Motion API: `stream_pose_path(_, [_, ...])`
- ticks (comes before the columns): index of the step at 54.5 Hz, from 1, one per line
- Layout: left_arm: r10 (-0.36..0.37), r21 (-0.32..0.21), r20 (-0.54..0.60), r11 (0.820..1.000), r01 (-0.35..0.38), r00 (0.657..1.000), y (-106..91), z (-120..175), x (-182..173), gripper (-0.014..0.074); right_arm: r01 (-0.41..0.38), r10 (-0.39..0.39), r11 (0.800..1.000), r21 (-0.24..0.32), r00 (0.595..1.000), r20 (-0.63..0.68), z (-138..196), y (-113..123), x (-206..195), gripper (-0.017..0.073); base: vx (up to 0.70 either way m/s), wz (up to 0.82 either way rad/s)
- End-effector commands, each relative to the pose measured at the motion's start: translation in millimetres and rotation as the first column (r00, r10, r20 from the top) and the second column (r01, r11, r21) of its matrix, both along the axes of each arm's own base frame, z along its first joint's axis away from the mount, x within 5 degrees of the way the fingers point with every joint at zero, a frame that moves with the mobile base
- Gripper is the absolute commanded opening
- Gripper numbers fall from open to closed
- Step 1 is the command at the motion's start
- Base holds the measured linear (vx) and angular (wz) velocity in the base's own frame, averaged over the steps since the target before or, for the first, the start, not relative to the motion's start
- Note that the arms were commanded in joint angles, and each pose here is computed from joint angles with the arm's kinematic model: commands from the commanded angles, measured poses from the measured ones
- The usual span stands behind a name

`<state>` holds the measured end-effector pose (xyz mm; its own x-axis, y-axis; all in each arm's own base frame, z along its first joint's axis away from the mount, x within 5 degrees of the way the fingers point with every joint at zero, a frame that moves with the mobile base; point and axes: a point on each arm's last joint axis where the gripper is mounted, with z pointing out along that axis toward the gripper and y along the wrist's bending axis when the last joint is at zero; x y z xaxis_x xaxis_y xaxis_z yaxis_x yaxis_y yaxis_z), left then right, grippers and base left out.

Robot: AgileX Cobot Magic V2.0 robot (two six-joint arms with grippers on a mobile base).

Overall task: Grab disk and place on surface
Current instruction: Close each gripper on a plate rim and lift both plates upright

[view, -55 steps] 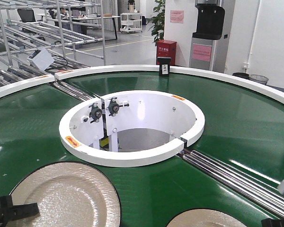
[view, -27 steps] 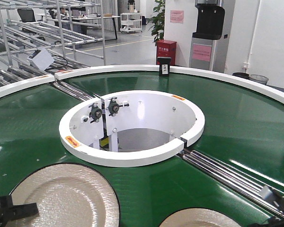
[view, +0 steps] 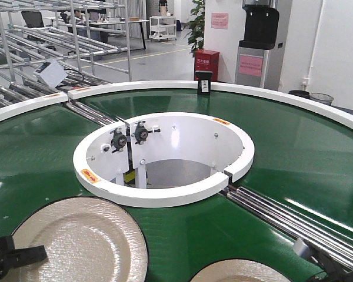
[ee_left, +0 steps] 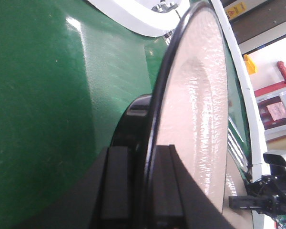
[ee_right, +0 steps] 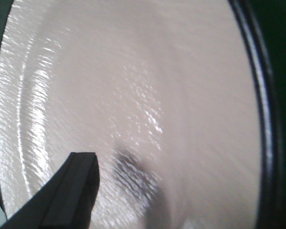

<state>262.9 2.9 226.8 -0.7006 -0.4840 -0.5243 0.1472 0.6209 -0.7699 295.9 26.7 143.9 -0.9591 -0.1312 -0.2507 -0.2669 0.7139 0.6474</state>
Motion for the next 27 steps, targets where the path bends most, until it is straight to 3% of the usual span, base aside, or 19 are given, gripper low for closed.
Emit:
stream_pose_path(1, [0.010,-0.122,0.105,0.993,0.003,0.994,-3.4,28,1,-0.0008,-0.010,0.008,0.999,0.047,0.999,0.049,16,8,3,0.0475,0.00,0.00])
stream_pose_path(8, [0.011,-0.121,0.104,0.993,0.002,0.994,-3.3,28,1,-0.0008,-0.007,0.005,0.997,0.083,1.000,0.030,21,9,1,0.0321,0.00,0.00])
stream_pose_path(17, [0.026,-0.109,0.099,0.994,-0.016,0.995,-1.9,27,2,-0.0008,0.081,-0.077,0.989,0.122,0.996,-0.044,36,4,-3,-0.0001,0.00,0.00])
stream_pose_path(24, [0.039,-0.121,0.095,0.992,-0.027,0.995,-1.4,27,3,-0.0008,0.160,-0.158,0.974,0.160,0.987,-0.024,56,-4,-5,-0.0013,0.00,0.00])
stream_pose_path(27, [0.050,-0.144,0.078,0.989,-0.038,0.996,-1.3,28,3,-0.0008,0.199,-0.204,0.959,0.202,0.979,0.000,72,-6,-7,-0.0012,0.00,0.00])
